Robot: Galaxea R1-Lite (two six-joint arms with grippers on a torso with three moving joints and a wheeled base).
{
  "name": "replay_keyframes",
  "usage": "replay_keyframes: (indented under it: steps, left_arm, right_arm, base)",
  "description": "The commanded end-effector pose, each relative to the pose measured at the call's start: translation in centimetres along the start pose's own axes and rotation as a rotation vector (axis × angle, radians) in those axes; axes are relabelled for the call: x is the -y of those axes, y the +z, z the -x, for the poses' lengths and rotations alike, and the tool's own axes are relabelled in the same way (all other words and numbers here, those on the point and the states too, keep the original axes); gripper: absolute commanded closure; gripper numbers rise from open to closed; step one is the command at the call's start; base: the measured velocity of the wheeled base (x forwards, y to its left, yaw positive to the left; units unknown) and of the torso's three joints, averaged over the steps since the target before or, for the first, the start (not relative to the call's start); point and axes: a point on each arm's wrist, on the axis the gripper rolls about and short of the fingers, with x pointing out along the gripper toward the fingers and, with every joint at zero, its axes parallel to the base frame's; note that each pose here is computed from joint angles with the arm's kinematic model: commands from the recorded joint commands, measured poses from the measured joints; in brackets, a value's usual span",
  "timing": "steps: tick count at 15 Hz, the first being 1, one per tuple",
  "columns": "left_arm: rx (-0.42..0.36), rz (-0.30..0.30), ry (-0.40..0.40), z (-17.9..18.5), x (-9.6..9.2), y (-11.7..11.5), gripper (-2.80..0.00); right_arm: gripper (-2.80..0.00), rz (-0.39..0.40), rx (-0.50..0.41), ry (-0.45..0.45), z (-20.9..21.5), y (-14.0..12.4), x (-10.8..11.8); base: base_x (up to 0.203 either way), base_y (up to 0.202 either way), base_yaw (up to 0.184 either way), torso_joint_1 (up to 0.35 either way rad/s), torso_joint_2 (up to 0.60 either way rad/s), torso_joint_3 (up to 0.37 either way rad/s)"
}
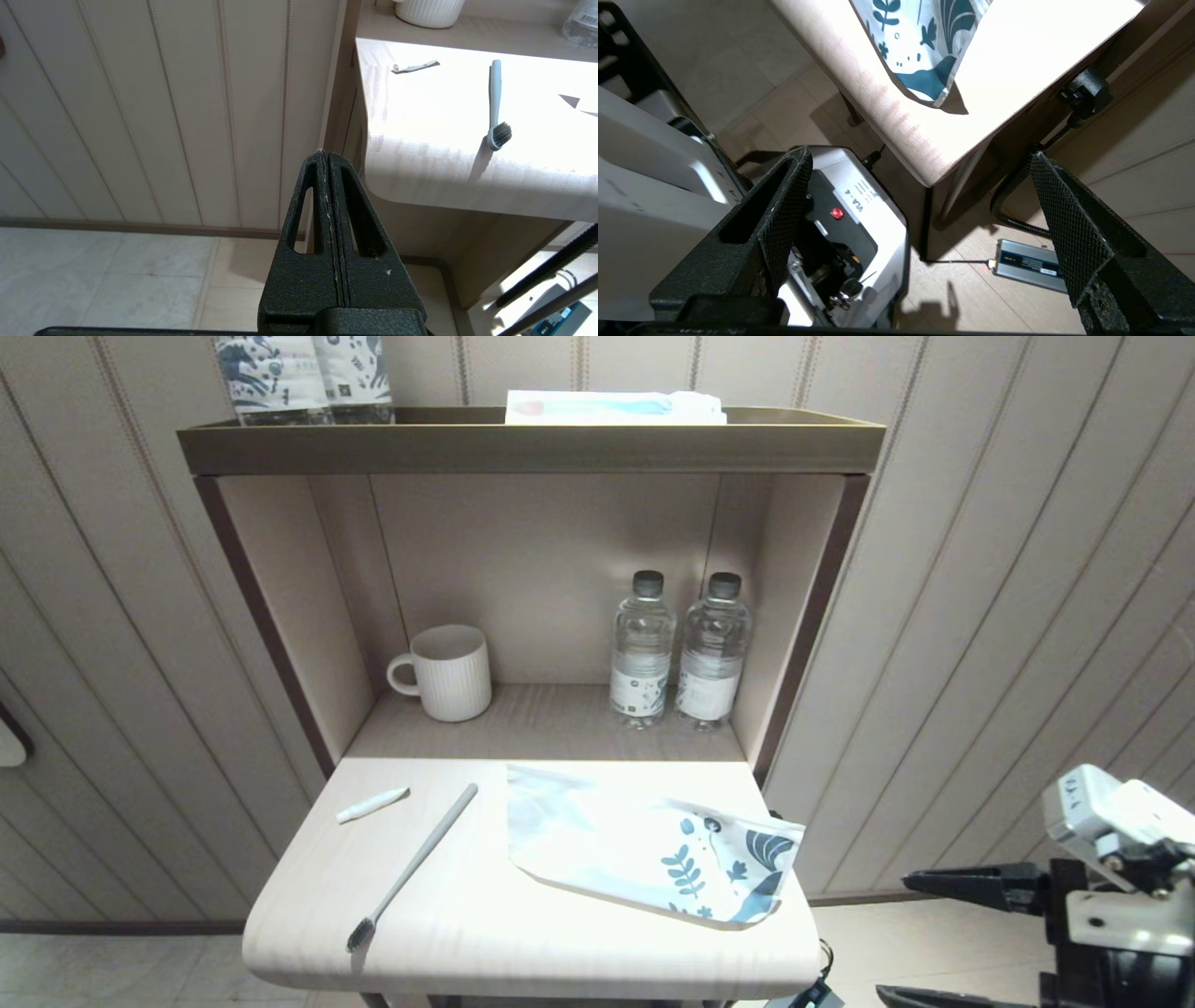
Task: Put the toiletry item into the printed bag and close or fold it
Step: Pick up the storage bag
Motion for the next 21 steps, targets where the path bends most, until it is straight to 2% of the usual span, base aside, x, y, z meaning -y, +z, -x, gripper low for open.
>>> replay_keyframes:
  steps: [1,3,6,9,12,21]
  left_arm:
    - [0.0,0.0,0.001,0.0,0.0,0.0,0.0]
    - [0.0,0.002,0.001,0.0,0.0,0.0,0.0]
    - [0.0,0.0,0.001,0.0,0.0,0.0,0.0]
    - [0.0,0.001,0.001,0.0,0.0,0.0,0.0]
    - [0.0,0.0,0.001,0.0,0.0,0.0,0.0]
    - [0.0,0.001,0.001,0.0,0.0,0.0,0.0]
  right_arm:
    - [-2.8,-0.015,-0.053,-0.001,-2.4,-0.4,1.6]
    - [-2.8,0.006,-0.013,-0.002,-4.2,-0.1,3.1]
    - [-2.8,0.03,0.049,0.097,-5.9,0.7,4.0]
    - [-2.8,0.021,0.041,0.13,-7.4,1.0,4.8]
    - [-2.8,0.013,0.052,0.203,-8.1,1.1,5.2]
    - [-2.8,0.034,0.034,0.236,-10.3,1.3,6.0]
  base:
    - [0.0,0.0,0.0,0.0,0.0,0.0]
    - [0.0,0.0,0.0,0.0,0.0,0.0]
    - [0.0,0.0,0.0,0.0,0.0,0.0]
    - [0.0,0.0,0.0,0.0,0.0,0.0]
    - [0.0,0.0,0.0,0.0,0.0,0.0]
    - [0.0,0.0,0.0,0.0,0.0,0.0]
